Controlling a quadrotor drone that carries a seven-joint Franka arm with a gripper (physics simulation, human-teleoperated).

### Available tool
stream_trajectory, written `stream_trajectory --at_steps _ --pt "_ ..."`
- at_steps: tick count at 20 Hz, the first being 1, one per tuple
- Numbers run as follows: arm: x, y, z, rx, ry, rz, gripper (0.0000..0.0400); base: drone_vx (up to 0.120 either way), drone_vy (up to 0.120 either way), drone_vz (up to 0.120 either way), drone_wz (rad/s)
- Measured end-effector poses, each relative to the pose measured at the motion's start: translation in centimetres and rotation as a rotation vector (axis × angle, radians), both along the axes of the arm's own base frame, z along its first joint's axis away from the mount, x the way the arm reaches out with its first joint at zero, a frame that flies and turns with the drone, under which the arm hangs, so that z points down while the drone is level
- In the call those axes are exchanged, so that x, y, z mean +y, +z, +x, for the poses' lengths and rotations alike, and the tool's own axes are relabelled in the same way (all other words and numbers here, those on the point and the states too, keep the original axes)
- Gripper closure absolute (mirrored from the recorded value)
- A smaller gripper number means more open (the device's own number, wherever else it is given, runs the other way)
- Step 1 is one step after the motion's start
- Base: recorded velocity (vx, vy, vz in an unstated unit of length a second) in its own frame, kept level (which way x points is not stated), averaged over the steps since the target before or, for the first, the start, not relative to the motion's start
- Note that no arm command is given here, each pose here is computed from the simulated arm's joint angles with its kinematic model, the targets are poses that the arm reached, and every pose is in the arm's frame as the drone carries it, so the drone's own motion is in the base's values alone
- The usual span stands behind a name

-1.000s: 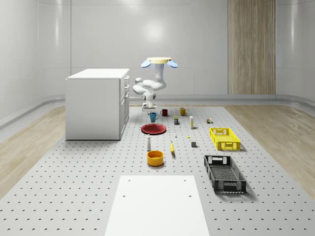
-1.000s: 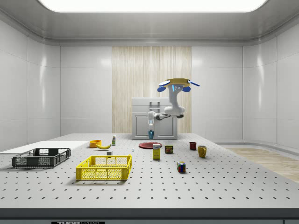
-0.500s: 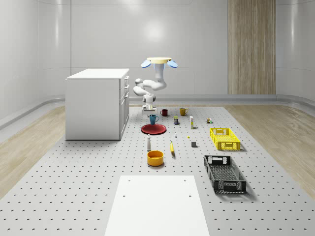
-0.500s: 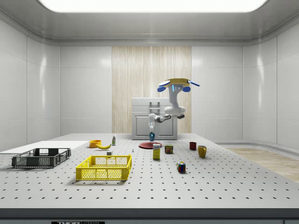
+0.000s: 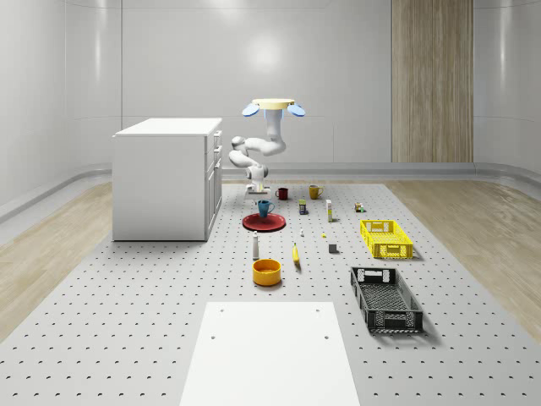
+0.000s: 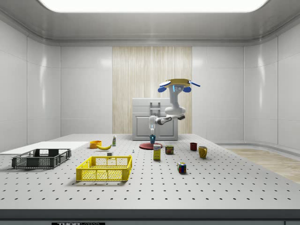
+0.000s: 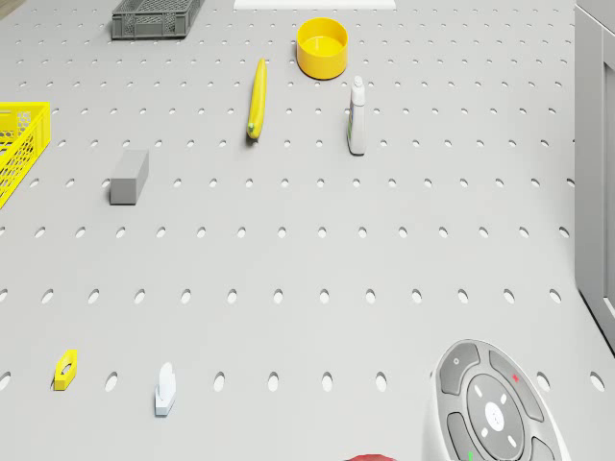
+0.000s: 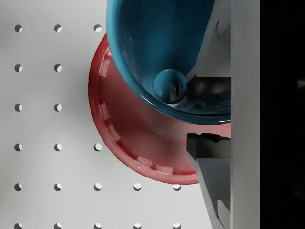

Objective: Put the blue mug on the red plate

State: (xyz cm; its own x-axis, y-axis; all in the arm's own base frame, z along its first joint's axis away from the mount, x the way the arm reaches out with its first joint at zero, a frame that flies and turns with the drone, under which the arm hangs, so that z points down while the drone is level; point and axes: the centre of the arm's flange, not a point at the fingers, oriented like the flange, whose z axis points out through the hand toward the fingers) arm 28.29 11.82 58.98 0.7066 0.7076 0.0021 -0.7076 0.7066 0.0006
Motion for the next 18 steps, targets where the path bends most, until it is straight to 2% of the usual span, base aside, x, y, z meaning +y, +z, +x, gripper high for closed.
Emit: stream_trajectory --at_steps 5,8,10,13,18 --pt "-0.1 1.2 -0.01 -0.0001 0.0 0.0 0.03 0.0 0.0 0.0 0.0" --pt "-0.2 1.5 -0.01 -0.0001 0.0 0.0 0.0154 0.0 0.0 0.0 0.0" --pt "-0.2 1.2 -0.01 -0.0001 0.0 0.0 0.0094 0.0 0.0 0.0 0.0" --pt "-0.2 0.3 -0.01 -0.0001 0.0 0.0 0.0044 0.0 0.0 0.0 0.0" --pt "-0.2 -0.5 -0.01 0.0 0.0 0.0 0.0013 0.0 0.0 0.0 0.0"
